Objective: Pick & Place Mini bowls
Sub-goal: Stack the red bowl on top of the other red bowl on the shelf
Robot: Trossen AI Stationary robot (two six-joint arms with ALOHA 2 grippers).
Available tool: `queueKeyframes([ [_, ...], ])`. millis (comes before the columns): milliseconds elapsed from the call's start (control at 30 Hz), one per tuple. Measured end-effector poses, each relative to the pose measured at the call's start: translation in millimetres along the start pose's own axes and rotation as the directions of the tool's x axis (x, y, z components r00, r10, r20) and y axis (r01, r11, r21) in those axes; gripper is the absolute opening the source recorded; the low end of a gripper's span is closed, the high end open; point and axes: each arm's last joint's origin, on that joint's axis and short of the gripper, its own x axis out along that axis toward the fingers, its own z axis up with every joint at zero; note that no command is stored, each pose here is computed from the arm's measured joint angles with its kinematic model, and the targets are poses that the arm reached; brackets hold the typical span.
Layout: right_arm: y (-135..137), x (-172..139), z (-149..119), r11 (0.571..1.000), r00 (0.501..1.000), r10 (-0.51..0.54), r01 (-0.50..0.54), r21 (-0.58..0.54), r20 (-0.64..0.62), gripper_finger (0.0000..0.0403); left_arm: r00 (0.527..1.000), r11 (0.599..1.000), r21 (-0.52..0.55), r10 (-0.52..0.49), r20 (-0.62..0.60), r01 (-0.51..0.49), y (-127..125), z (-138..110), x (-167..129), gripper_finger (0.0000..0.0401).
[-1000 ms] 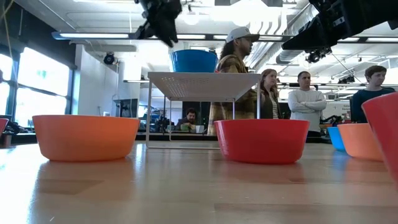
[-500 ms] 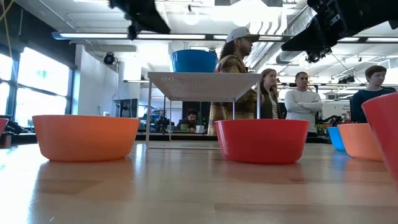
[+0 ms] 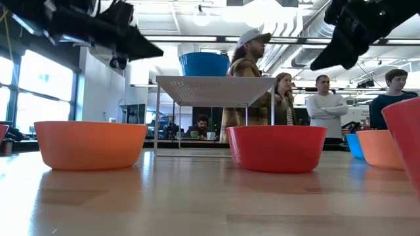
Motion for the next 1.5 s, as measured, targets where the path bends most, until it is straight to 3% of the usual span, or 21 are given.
queueKeyframes([
  [267,22,-1,-5,0.997,0.951,0.067,-0.074,-0.011,-0.303,0.0142,0.993,0.996,0.064,0.055,0.102,-0.061,6,-25,-5,0.0002],
  [600,78,9,-7,0.996,0.826,0.025,-0.07,-0.058,-0.562,0.0192,0.994,0.994,0.083,0.066,0.09,-0.073,7,-29,-5,0.0002],
  [733,102,13,-13,0.999,0.783,0.008,-0.034,-0.03,-0.623,0.0199,0.994,0.994,0.084,0.066,0.086,-0.073,7,-29,-5,0.0002],
  [833,122,19,-14,0.999,0.787,-0.001,-0.022,-0.029,-0.617,0.0203,0.995,0.994,0.087,0.068,0.072,-0.074,8,-31,-5,0.0002],
  [1000,153,39,-16,0.983,0.802,-0.011,-0.101,-0.154,-0.597,0.0204,0.996,0.994,0.086,0.069,0.055,-0.074,8,-32,-5,0.0002],
  [1100,167,57,-19,0.933,0.8,-0.012,-0.207,-0.294,-0.599,0.0204,0.996,0.993,0.088,0.07,0.046,-0.074,8,-33,-5,0.0002],
  [1267,180,86,-20,0.804,0.797,-0.03,-0.34,-0.489,-0.604,0.0204,0.998,0.994,0.088,0.055,0.042,-0.059,8,-33,-5,0.0002],
  [1500,186,114,-26,0.642,0.771,-0.016,-0.48,-0.598,-0.636,0.0185,0.998,0.995,0.089,0.043,0.035,-0.046,7,-34,-5,0.0002],
])
